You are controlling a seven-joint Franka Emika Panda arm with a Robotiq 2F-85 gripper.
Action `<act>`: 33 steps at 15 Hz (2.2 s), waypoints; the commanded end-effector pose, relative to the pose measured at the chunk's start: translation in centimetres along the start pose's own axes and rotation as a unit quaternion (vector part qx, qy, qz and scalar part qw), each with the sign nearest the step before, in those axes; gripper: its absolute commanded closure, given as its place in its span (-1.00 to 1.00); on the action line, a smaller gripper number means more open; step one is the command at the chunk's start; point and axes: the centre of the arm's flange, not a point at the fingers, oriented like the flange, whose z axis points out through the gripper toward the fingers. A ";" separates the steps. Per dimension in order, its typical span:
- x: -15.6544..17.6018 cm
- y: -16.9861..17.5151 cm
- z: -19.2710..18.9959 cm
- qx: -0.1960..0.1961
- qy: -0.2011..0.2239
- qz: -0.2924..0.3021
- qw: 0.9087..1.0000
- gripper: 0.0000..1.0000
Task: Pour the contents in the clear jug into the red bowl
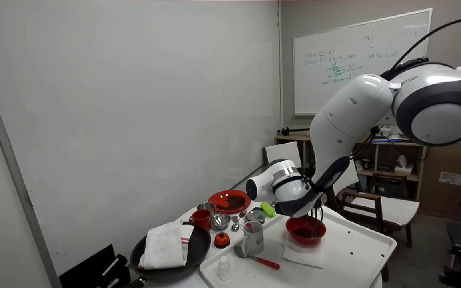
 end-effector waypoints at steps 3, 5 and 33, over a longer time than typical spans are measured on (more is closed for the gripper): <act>-0.8 -2.2 -0.5 0.005 0.038 0.025 0.999 0.80; -0.9 -2.4 -0.6 0.004 0.051 0.031 0.998 0.80; -0.4 -3.3 -1.5 -0.012 0.177 0.056 0.982 0.81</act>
